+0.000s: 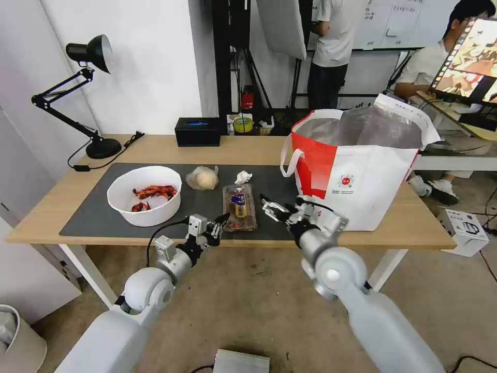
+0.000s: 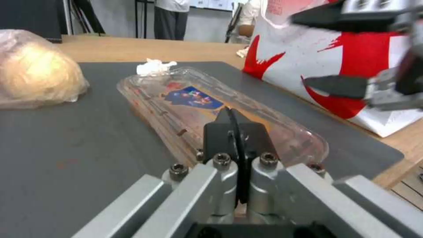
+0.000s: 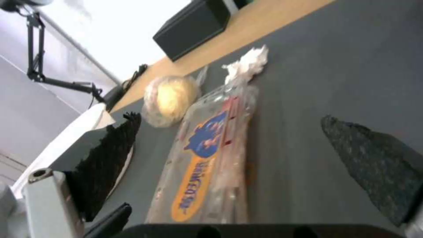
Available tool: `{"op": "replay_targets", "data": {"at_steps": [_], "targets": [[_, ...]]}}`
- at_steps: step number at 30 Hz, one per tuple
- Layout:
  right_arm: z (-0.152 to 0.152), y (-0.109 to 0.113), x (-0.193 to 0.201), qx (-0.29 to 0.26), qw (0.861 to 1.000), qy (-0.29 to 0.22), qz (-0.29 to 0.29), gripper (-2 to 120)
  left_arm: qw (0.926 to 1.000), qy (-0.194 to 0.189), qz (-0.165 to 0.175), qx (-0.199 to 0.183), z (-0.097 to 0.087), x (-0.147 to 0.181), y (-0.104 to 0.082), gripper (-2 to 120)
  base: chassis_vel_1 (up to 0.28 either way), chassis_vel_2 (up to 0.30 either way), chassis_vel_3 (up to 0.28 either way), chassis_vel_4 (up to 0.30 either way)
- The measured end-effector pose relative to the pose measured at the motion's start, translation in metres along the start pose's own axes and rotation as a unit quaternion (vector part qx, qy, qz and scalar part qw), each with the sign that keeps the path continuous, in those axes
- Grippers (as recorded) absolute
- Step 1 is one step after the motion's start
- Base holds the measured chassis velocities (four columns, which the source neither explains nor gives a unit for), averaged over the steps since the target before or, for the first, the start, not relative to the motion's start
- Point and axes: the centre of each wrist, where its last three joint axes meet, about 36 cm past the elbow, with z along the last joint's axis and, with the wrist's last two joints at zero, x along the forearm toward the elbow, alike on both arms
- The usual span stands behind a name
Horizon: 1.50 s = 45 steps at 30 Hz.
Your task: Pick up the trash from the table and place it into the takeout bag.
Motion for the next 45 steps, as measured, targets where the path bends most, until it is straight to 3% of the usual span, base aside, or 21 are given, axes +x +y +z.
{"op": "replay_targets", "data": {"at_steps": [7,23,45], "targets": [[0.017,0.005,-0.025,-0.006,1.000,0.013,0.007,100,1.0000,-0.004,0.002,-0.001,0.010,-0.004,-0.001,0,0.000,0.000,0.000,0.000],[0.029,0.002,-0.030,-0.020,0.999,0.018,0.019,100,0.9996,0.004,0.024,0.010,0.027,-0.020,-0.017,0,0.000,0.000,0.000,0.000],[0.033,0.007,-0.049,-0.031,0.999,0.032,0.019,99,0.9995,0.011,0.028,0.008,0.032,-0.022,-0.013,0,0.000,0.000,0.000,0.000]]}}
